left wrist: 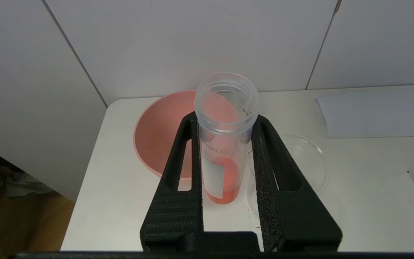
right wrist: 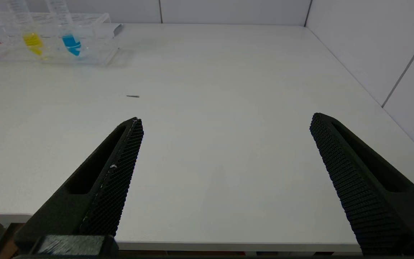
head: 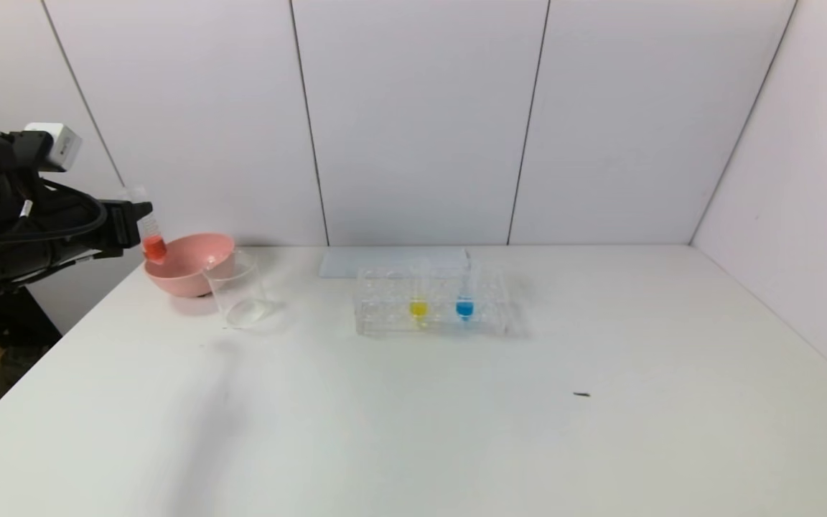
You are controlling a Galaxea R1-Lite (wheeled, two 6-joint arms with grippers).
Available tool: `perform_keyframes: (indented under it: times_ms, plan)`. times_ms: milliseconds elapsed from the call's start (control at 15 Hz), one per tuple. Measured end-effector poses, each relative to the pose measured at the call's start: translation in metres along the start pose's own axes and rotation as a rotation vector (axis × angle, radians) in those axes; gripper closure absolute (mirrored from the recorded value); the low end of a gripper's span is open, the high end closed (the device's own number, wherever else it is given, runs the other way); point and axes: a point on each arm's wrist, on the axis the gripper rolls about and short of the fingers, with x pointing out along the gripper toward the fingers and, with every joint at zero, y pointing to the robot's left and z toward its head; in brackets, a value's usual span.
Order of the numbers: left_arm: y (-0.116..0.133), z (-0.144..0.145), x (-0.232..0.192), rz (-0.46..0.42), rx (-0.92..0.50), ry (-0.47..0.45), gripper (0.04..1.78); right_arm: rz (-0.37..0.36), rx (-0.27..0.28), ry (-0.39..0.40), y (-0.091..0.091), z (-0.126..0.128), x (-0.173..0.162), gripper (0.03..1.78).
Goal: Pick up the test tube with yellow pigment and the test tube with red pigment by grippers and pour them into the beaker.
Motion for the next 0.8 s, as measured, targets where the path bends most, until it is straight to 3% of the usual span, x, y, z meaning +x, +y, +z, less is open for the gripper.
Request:
perform_keyframes:
  times_ms: [800]
  plan:
    - [0.0032,-0.0056,0.0005,-0.019,-0.005,0.015,1.38,0.0,0.0,0.0,0.0,0.0,0.0,0.11]
